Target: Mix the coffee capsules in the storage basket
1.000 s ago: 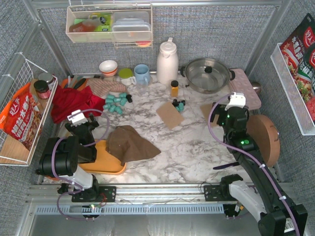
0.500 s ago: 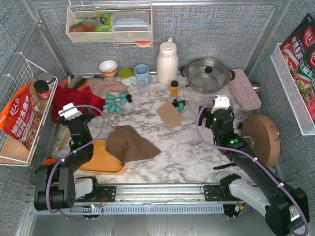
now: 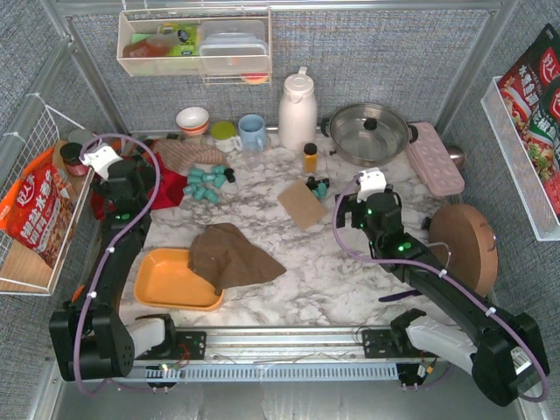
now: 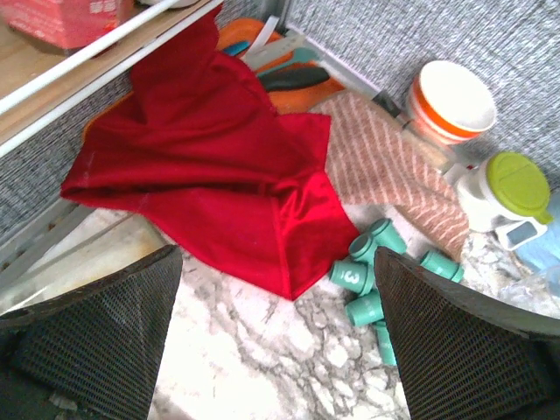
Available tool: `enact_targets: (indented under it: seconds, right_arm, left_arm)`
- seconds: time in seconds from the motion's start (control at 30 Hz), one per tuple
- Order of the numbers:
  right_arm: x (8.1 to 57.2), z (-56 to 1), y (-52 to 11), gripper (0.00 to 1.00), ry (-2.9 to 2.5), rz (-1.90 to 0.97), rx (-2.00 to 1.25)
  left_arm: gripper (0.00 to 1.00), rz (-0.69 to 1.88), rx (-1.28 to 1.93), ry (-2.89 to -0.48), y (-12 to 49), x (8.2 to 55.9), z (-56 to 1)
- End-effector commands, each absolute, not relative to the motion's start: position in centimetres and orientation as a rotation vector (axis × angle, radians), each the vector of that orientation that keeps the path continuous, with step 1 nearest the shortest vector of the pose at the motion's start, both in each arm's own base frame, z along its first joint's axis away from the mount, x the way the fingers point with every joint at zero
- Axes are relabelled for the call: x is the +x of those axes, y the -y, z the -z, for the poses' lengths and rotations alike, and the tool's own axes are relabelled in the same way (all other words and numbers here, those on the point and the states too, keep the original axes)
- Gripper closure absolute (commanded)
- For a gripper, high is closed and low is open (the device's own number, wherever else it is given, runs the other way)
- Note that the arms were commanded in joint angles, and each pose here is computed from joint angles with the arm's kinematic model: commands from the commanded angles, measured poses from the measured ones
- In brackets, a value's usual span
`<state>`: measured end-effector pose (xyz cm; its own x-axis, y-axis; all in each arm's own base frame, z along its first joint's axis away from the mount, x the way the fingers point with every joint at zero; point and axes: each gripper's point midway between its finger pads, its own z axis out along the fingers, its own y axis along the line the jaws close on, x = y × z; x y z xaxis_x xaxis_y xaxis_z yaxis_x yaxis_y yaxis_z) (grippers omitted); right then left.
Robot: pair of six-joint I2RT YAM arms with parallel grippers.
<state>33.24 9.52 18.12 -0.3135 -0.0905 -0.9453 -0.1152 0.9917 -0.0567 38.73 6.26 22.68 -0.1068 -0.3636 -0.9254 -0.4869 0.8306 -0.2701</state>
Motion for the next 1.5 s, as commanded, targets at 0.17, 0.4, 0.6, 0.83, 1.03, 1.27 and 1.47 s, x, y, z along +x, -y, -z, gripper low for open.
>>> enact_targets:
  seconds: [0.17, 0.4, 0.6, 0.83, 1.03, 1.27, 1.47]
  right_arm:
    - [33.3, -18.3, -11.9, 0.01, -1.827, -0.133, -0.221]
    - [32.5, -18.8, -13.8, 0.01, -1.792, -0.173, -0.322]
    - [31.1, -20.1, -17.5, 0.05, -1.739, -0.303, -0.422]
    - [29.5, -20.7, -23.0, 0.13, -1.734, -0.416, -0.488]
    - [28.1, -21.1, -29.4, 0.19, -1.726, -0.498, -0.587]
    - [26.6, -19.2, -35.8, 0.24, -1.741, -0.559, -0.702]
    - [25.5, -17.5, -40.0, 0.3, -1.773, -0.619, -0.764]
  left_arm:
    - [0.01, -0.07, -0.714, -1.798, -5.4, 34.2, -22.5]
    - [0.01, 0.202, -0.404, -1.829, 0.1, 34.0, -24.9]
    - [0.01, 0.257, -0.243, -1.935, 2.0, 32.7, -23.6]
    - [0.01, 0.234, -0.295, -1.846, 1.2, 32.9, -25.9]
    - [0.01, 0.254, -0.353, -1.8, 1.0, 32.9, -25.5]
    - [0.01, 0.232, -0.417, -1.824, 0.2, 32.1, -25.1]
    - [0.01, 0.259, -0.418, -1.812, 0.5, 32.0, -25.1]
